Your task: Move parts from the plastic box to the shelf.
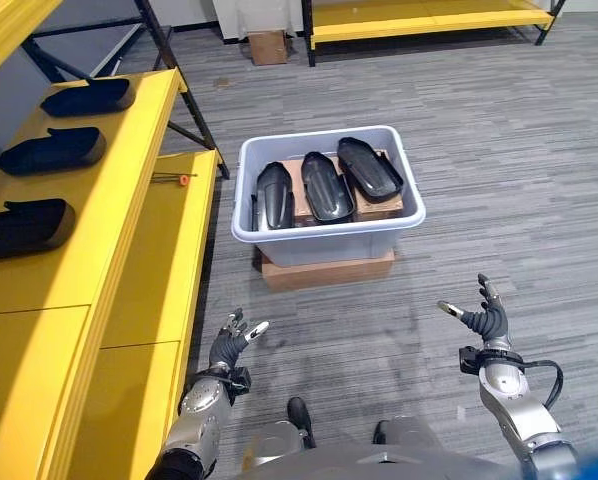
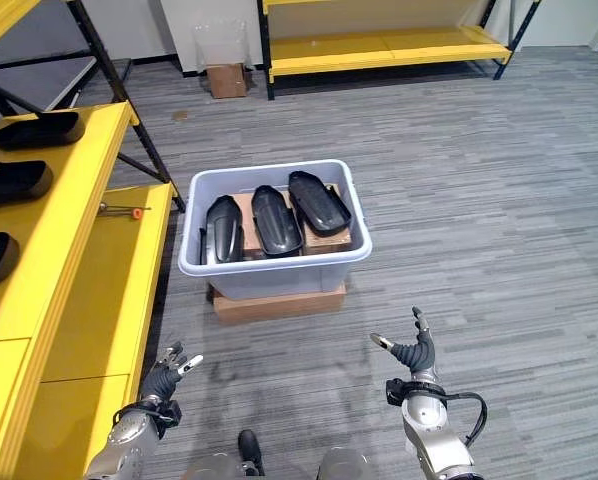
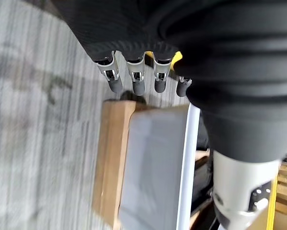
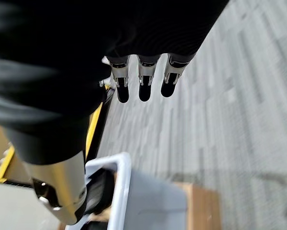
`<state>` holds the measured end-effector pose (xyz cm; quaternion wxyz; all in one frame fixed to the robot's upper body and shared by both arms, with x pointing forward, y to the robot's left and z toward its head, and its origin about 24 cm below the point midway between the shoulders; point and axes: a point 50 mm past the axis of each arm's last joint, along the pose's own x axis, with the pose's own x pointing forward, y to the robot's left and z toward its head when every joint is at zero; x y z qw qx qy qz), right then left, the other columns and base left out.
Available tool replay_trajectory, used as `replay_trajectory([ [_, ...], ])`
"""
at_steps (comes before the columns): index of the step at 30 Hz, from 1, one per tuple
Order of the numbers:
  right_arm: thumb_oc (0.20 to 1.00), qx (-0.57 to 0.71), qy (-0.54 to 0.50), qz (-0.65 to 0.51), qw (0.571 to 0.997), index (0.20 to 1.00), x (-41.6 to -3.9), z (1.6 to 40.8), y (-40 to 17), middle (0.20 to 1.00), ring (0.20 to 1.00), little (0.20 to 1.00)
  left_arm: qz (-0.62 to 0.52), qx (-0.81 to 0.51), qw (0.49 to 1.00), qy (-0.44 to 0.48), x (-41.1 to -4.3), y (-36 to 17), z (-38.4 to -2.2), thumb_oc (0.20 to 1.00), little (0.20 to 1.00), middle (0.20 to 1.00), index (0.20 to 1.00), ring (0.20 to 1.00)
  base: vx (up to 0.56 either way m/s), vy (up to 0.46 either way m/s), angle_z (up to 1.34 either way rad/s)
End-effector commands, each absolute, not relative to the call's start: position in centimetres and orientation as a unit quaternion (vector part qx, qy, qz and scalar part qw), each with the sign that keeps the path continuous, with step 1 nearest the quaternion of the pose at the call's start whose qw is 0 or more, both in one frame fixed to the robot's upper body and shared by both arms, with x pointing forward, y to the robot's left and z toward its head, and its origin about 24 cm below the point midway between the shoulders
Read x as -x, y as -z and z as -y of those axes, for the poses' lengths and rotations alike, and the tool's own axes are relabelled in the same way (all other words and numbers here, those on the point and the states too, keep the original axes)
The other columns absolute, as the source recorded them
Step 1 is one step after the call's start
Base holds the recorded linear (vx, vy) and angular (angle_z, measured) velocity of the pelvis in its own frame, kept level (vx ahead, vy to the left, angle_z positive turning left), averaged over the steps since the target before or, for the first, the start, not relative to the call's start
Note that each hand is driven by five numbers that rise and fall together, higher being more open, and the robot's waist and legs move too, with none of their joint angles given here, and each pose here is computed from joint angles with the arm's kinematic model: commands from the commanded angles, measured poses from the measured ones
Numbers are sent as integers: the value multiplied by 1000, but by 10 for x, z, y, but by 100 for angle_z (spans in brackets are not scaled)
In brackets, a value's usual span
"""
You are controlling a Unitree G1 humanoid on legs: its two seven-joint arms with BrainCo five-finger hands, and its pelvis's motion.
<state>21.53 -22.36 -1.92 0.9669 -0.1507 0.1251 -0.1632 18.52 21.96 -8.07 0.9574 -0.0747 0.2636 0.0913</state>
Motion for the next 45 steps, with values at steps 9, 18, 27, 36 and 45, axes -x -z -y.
replay_trajectory([
  [9,1000,122,154,-20,980,1000,-239,207,-15,1000,1000,1000,-269,51,960,-56,-179,82,-224,1000,1000,1000,1000,1000,67,221,5],
  [18,1000,136,184,-11,973,1000,-245,216,-20,1000,1000,1000,-268,66,960,-44,-174,84,-225,1000,1000,1000,1000,1000,126,1,-3],
  [27,1000,140,242,-43,959,1000,-234,238,-12,1000,1000,1000,-276,35,961,12,-163,87,-217,1000,1000,1000,1000,1000,234,-241,32],
  [36,1000,183,276,-46,942,1000,-230,256,-13,1000,1000,1000,-295,60,954,9,-156,91,-215,1000,1000,1000,1000,1000,272,-188,4],
  [45,1000,199,368,-4,908,1000,-224,280,-28,1000,1000,1000,-289,72,955,4,-155,94,-208,1000,1000,1000,1000,1000,168,-184,11],
])
